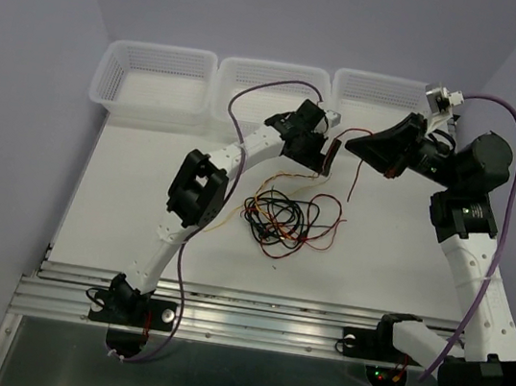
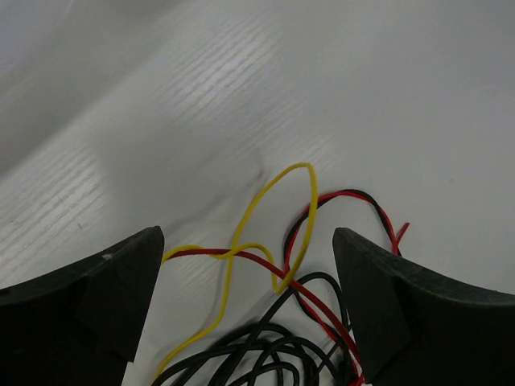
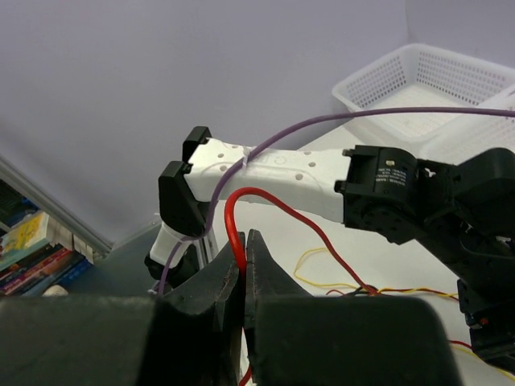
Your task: Untangle the cables
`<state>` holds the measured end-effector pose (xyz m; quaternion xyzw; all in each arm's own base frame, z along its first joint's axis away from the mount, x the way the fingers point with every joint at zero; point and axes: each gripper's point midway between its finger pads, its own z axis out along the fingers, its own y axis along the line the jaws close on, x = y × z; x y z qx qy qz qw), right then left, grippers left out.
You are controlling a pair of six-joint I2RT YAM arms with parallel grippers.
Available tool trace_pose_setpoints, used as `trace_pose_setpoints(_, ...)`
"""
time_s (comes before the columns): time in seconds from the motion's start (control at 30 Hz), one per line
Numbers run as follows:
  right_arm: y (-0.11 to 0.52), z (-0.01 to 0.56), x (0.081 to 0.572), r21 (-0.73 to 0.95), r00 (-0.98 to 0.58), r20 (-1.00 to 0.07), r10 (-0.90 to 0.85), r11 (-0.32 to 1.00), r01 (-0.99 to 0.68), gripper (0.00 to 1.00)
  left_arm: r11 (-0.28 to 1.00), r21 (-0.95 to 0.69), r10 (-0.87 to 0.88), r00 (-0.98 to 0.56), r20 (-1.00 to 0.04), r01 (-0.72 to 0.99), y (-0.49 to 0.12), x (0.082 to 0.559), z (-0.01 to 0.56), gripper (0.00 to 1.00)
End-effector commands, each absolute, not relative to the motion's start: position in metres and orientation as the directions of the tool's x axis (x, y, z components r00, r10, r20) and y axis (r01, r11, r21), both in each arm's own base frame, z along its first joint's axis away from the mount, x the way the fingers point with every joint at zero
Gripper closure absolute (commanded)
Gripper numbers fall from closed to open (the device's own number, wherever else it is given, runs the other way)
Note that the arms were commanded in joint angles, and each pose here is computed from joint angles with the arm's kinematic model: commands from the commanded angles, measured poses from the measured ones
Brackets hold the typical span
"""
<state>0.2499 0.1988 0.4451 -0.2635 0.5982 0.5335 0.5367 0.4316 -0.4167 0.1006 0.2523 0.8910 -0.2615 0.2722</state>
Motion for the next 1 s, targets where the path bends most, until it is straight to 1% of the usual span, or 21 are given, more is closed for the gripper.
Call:
trace_pose_setpoints(0.0,0.203,0.458,0.232,0.297,-0.237,-0.939,0.250,0.241,-0.924,0.99,0.794,-0.228,0.312,-0.700,-0.642,0.563,-0.408,0.445,0.105,0.01)
trace_pose_setpoints(0.1,0.203,0.459,0.229,0.292,-0.232,-0.940,0.250,0.238,-0.926,0.99,0.791,-0.238,0.301,-0.697,-0.651,0.564,-0.411,0.446,0.107,0.02)
trace_pose_setpoints(0.23,0.203,0.461,0.228,0.295,-0.234,-0.939,0.254,0.237,-0.926,0.99,0.791,-0.240,0.289,-0.690,-0.663,0.563,-0.414,0.448,0.111,0.12)
trace_pose_setpoints(0.27,0.202,0.461,0.229,0.296,-0.233,-0.938,0.256,0.244,-0.924,0.99,0.794,-0.235,0.293,-0.693,-0.659,0.560,-0.412,0.448,0.108,0.26)
trace_pose_setpoints(0.3,0.202,0.461,0.230,0.296,-0.232,-0.938,0.258,0.247,-0.923,0.99,0.796,-0.233,0.298,-0.695,-0.654,0.559,-0.411,0.447,0.106,0.33)
trace_pose_setpoints(0.33,0.202,0.461,0.232,0.301,-0.235,-0.937,0.260,0.255,-0.919,0.99,0.798,-0.231,0.298,-0.698,-0.651,0.556,-0.410,0.447,0.105,0.49)
trace_pose_setpoints(0.37,0.202,0.460,0.232,0.300,-0.235,-0.938,0.256,0.258,-0.918,0.99,0.803,-0.226,0.300,-0.701,-0.646,0.552,-0.408,0.446,0.103,0.59)
trace_pose_setpoints(0.4,0.201,0.460,0.234,0.303,-0.234,-0.937,0.259,0.269,-0.914,0.99,0.813,-0.220,0.296,-0.708,-0.641,0.539,-0.405,0.446,0.103,0.73)
trace_pose_setpoints(0.43,0.201,0.456,0.237,0.307,-0.239,-0.937,0.253,0.281,-0.909,0.99,0.823,-0.215,0.288,-0.713,-0.640,0.525,-0.403,0.446,0.104,0.96)
trace_pose_setpoints(0.47,0.200,0.454,0.240,0.307,-0.237,-0.939,0.251,0.296,-0.904,0.99,0.833,-0.206,0.282,-0.716,-0.639,0.513,-0.399,0.447,0.105,1.00)
trace_pose_setpoints(0.53,0.197,0.451,0.249,0.329,-0.247,-0.933,0.260,0.343,-0.880,0.99,0.861,-0.172,0.266,-0.712,-0.650,0.478,-0.388,0.449,0.115,1.00)
trace_pose_setpoints(0.57,0.193,0.443,0.261,0.358,-0.263,-0.926,0.271,0.405,-0.841,0.99,0.872,-0.168,0.250,-0.715,-0.653,0.460,-0.384,0.449,0.119,1.00)
trace_pose_setpoints(0.6,0.189,0.438,0.268,0.393,-0.289,-0.914,0.285,0.444,-0.805,0.99,0.884,-0.155,0.227,-0.696,-0.681,0.441,-0.378,0.451,0.139,1.00)
trace_pose_setpoints(0.63,0.185,0.428,0.276,0.440,-0.326,-0.895,0.305,0.483,-0.757,0.99,0.902,-0.133,0.214,-0.693,-0.688,0.410,-0.368,0.451,0.140,1.00)
trace_pose_setpoints(0.67,0.173,0.413,0.294,0.494,-0.350,-0.869,0.350,0.572,-0.655,0.99,0.915,-0.131,0.188,-0.691,-0.698,0.381,-0.363,0.451,0.148,1.00)
trace_pose_setpoints(0.7,0.165,0.399,0.305,0.524,-0.368,-0.851,0.374,0.623,-0.580,0.99,0.930,-0.121,0.152,-0.661,-0.735,0.348,-0.352,0.451,0.174,1.00)
trace_pose_setpoints(0.73,0.155,0.385,0.315,0.545,-0.381,-0.836,0.395,0.673,-0.499,0.99,0.939,-0.113,0.141,-0.664,-0.734,0.325,-0.341,0.448,0.174,1.00)
trace_pose_setpoints(0.77,0.142,0.354,0.323,0.578,-0.433,-0.800,0.415,0.727,-0.371,0.99,0.947,-0.118,0.114,-0.659,-0.744,0.298,-0.334,0.447,0.182,1.00)
trace_pose_setpoints(0.83,0.095,0.303,0.350,0.534,-0.403,-0.784,0.472,0.844,-0.050,0.99,0.962,-0.106,0.077,-0.627,-0.775,0.250,-0.310,0.438,0.206,1.00)
trace_pose_setpoints(0.93,0.067,0.253,0.361,0.464,-0.436,-0.758,0.485,0.871,0.162,0.99,0.972,-0.112,0.034,-0.590,-0.807,0.209,-0.286,0.422,0.234,1.00)
trace_pose_setpoints(0.97,0.056,0.237,0.362,0.434,-0.435,-0.753,0.494,0.870,0.235,0.99,0.972,-0.131,0.004,-0.567,-0.824,0.197,-0.277,0.416,0.253,1.00)
